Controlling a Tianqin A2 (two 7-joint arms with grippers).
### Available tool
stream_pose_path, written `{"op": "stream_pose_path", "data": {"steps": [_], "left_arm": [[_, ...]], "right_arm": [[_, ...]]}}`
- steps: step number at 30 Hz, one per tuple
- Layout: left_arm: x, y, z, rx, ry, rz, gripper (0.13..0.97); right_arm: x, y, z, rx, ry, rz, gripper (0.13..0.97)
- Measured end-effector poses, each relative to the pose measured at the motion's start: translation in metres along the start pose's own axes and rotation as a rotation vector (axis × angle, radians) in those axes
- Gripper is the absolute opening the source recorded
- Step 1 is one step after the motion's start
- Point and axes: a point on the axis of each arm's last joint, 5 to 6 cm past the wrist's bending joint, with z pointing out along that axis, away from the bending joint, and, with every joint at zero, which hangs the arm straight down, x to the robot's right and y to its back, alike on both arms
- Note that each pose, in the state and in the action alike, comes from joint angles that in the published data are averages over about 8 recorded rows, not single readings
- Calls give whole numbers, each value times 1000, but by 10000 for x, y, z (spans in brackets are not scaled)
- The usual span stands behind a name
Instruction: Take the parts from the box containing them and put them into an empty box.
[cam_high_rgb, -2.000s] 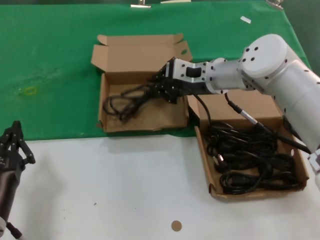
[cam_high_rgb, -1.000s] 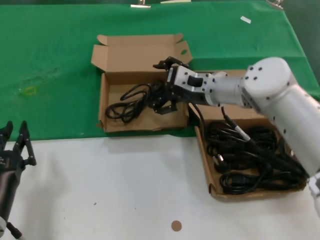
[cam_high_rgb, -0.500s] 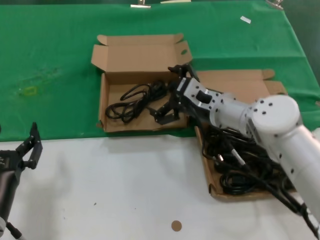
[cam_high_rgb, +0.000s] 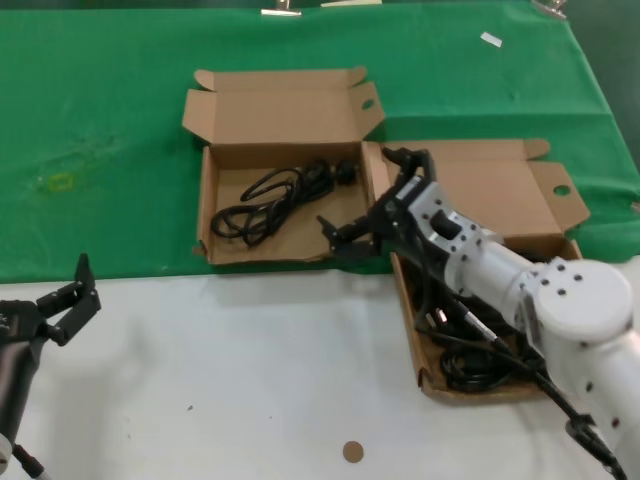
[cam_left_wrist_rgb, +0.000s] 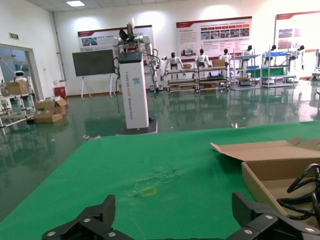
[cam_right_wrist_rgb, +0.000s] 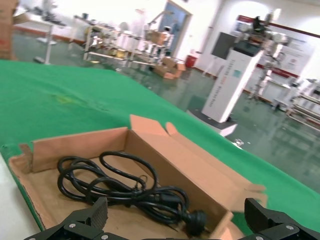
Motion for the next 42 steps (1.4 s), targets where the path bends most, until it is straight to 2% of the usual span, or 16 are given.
{"op": "stream_pose_path", "data": {"steps": [2,11,20,34,42], "left_arm": [[0,0,0,0,0,0,747],[0,0,0,0,0,0,889],[0,0,0,0,0,0,958],[0,0,0,0,0,0,966],[0,0,0,0,0,0,966]], "right_arm": [[-26,36,-69,2,23,27,958],[-127,181,-409,7,127,146,966],[-205,287,-782,9,233,256,966],[-286,360,-1370,9,388,399,966],[-294,362,-1441,10,405,414,966]]}}
